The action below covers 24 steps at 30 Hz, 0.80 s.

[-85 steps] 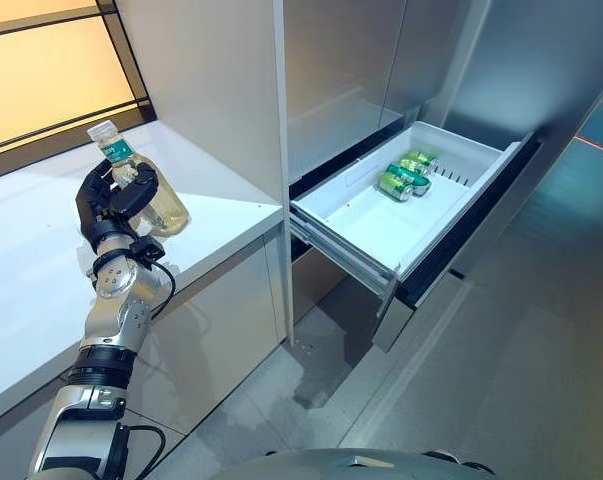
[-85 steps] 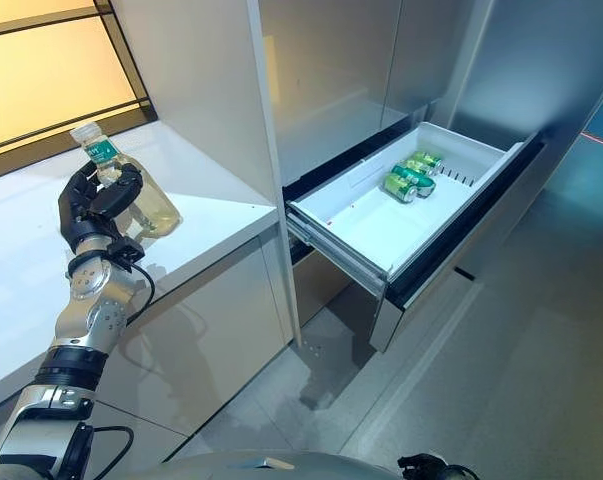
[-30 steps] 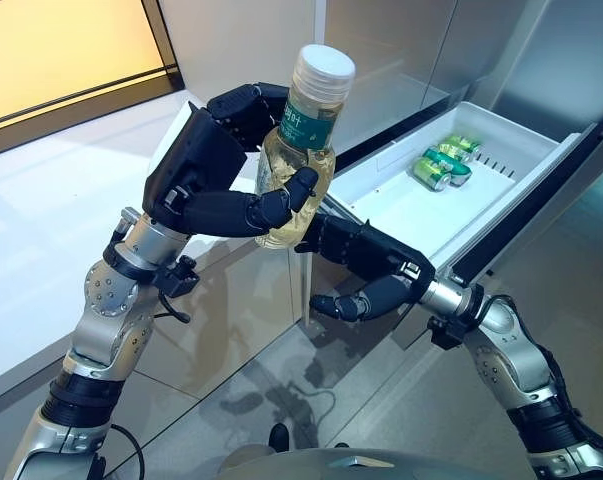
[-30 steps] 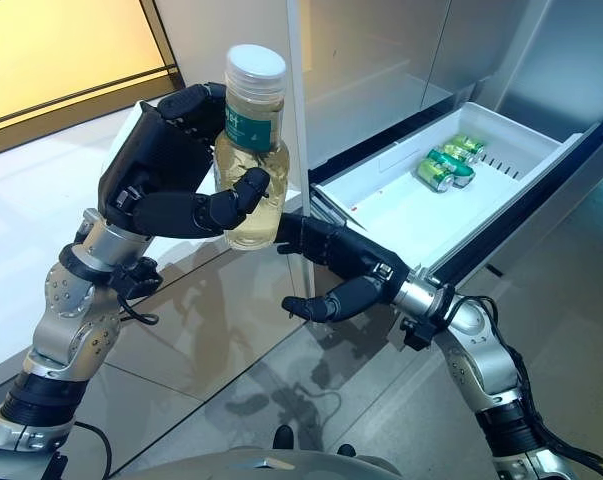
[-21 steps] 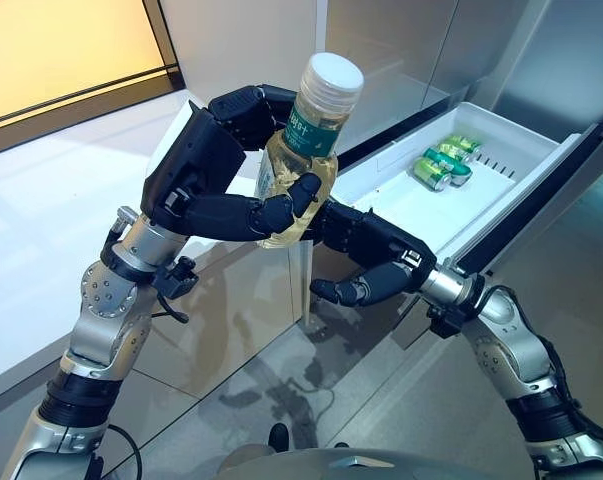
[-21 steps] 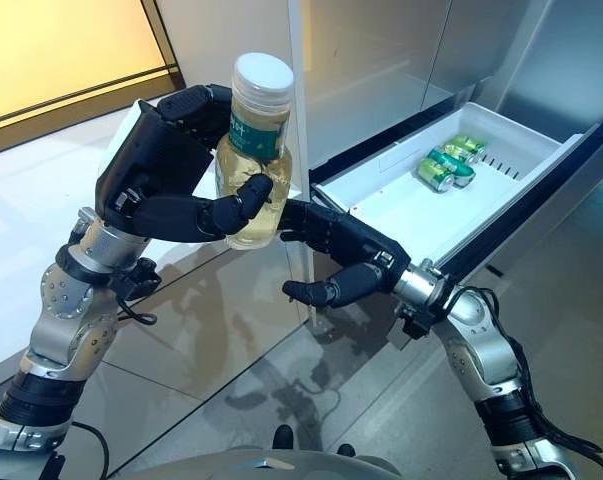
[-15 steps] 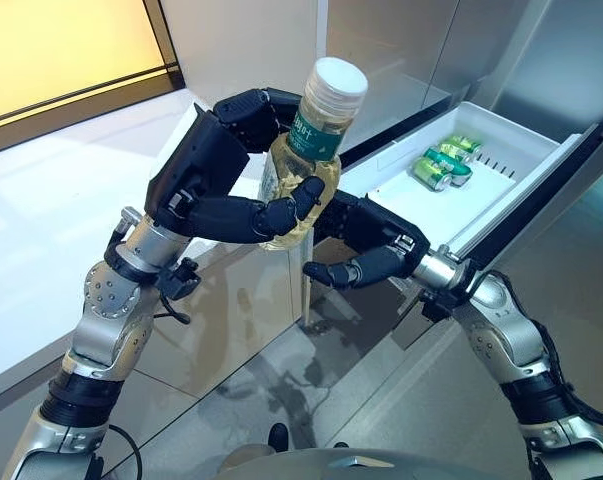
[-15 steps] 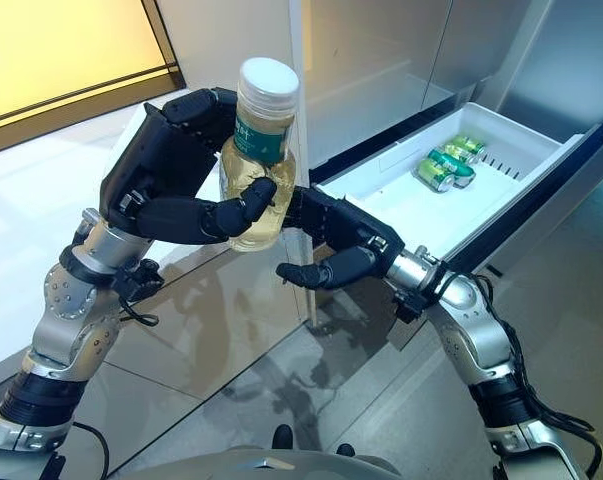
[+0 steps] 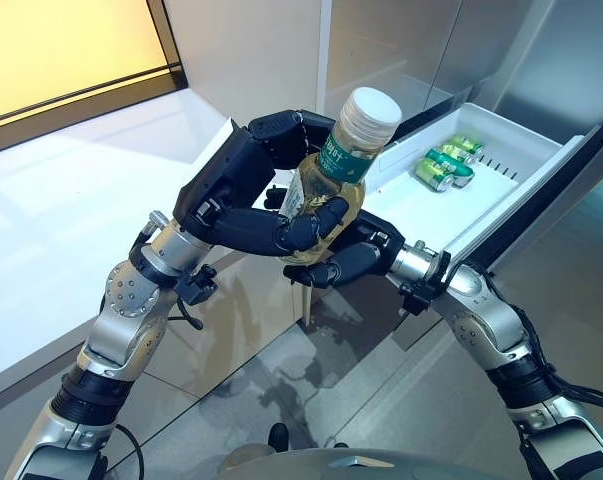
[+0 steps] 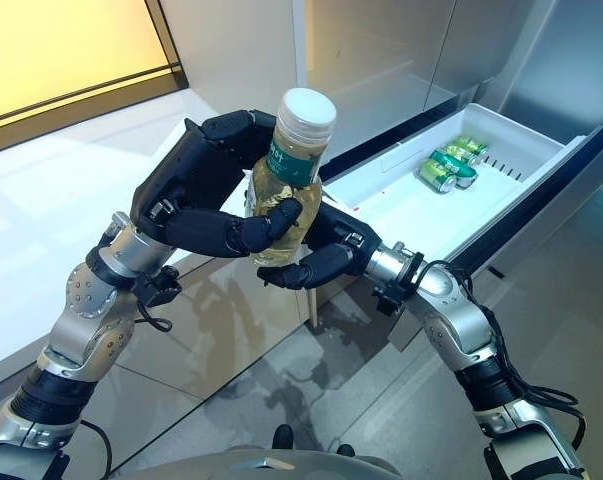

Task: Put drinks into fridge and close the fridge

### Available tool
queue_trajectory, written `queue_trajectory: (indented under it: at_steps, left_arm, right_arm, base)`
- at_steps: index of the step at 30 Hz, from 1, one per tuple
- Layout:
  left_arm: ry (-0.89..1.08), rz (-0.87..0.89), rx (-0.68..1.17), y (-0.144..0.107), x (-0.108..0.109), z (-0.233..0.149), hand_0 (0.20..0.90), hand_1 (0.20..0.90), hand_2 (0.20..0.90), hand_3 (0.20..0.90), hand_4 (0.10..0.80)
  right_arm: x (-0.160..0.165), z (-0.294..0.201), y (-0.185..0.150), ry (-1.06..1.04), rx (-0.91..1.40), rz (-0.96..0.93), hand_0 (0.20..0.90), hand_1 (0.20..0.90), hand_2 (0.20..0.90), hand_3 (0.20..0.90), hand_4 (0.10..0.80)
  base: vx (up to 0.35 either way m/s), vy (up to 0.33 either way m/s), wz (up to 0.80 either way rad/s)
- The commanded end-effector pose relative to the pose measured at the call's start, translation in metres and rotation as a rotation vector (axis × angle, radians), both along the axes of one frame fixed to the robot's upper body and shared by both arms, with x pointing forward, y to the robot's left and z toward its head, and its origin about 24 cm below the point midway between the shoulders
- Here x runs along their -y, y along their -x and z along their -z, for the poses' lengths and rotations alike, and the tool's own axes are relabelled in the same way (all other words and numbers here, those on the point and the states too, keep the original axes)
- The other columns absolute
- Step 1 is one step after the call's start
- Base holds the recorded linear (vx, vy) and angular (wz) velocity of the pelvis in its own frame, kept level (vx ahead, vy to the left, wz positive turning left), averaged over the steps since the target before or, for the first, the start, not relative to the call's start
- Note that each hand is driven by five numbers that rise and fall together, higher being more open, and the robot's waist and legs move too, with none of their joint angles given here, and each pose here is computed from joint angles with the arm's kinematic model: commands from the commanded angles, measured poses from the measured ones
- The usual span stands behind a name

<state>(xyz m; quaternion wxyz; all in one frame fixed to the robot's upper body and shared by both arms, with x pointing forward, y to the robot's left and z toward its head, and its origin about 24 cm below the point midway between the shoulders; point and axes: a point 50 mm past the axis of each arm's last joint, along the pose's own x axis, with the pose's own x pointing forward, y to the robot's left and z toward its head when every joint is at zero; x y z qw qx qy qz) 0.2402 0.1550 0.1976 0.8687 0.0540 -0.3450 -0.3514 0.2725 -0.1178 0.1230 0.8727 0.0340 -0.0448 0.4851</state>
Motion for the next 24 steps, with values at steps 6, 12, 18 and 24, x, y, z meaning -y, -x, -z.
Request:
queue_trajectory:
  at_steps: [6,12,18,24]
  left_arm:
    - [0.148,0.041,0.256,-0.003,0.014,-0.053,0.3,0.3,0.3,0.2,0.1]
    - [0.124,0.012,0.27,-0.002,0.011,-0.054,0.3,0.3,0.3,0.2,0.1]
    - [0.11,-0.007,0.267,-0.003,0.011,-0.053,0.3,0.3,0.3,0.2,0.1]
    - [0.107,-0.002,0.251,-0.004,0.012,-0.052,0.3,0.3,0.3,0.2,0.1]
  right_arm:
    - [-0.031,-0.067,-0.001,-0.196,0.216,-0.167,0.9,0.9,0.9,0.9,0.8]
    - [-0.03,-0.074,0.004,-0.191,0.258,-0.194,0.9,0.9,0.9,0.9,0.8]
    - [-0.031,-0.081,0.007,-0.195,0.296,-0.204,0.9,0.9,0.9,0.9,0.8]
    - [-0.032,-0.089,0.01,-0.194,0.335,-0.208,0.9,0.9,0.9,0.9,0.8]
  base:
    - [0.0,0.0,0.0]
    - [0.0,0.0,0.0]
    - [0.0,0.0,0.0]
    - [0.0,0.0,0.0]
